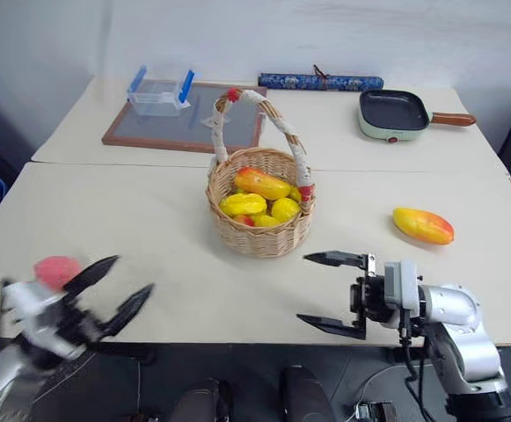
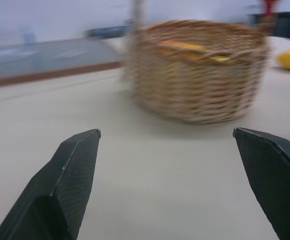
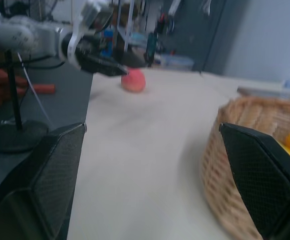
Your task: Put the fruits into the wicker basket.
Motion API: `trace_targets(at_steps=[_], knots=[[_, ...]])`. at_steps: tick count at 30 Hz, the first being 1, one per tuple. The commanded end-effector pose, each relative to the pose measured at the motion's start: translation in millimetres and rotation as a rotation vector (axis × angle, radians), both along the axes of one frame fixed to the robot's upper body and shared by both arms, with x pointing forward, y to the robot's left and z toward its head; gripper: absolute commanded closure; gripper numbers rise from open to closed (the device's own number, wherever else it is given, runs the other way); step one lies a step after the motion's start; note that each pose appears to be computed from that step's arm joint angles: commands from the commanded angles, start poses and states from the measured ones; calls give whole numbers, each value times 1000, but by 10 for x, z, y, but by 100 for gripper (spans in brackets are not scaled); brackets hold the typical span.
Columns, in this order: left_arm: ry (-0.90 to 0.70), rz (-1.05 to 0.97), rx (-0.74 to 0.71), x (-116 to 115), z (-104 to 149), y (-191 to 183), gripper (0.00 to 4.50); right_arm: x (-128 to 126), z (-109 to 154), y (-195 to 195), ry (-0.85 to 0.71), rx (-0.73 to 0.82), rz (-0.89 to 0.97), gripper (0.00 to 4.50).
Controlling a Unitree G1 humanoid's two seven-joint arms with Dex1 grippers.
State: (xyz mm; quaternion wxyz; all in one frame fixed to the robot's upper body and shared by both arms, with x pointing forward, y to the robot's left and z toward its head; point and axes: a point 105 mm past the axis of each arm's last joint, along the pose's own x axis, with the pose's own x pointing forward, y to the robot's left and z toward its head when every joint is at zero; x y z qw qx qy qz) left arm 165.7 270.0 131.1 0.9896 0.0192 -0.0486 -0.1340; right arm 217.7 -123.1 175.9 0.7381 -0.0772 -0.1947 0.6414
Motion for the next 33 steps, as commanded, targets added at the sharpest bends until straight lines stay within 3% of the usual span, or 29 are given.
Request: trace_targets(at_steps=[1,4,6,10,16,20,25,30,33], knots=[[-32,316,-12,-462,49,636,0,-15,146,27,-32,76,-1,6],[-4,477,-28,-747,-58,945,0,14,156,24,-29,94,-25,6],[-3,511,-22,-756,-71,1025,0,30,139,17,-37,90,-39,6],[-48,414,0,-394,100,942,0,17,34,-22,-54,48,-46,6],[84,272,13,297,208,721,0,9,-93,-70,-71,21,-48,6],[196,261,42,548,127,707,0,18,-123,-56,-79,16,-50,6],[332,291,82,659,-107,794,0,49,-86,-35,-78,17,-67,6],[349,328,91,722,-185,867,121,71,56,0,-88,20,-83,0],[280,225,113,847,-54,710,197,50,174,24,-90,25,-92,0]])
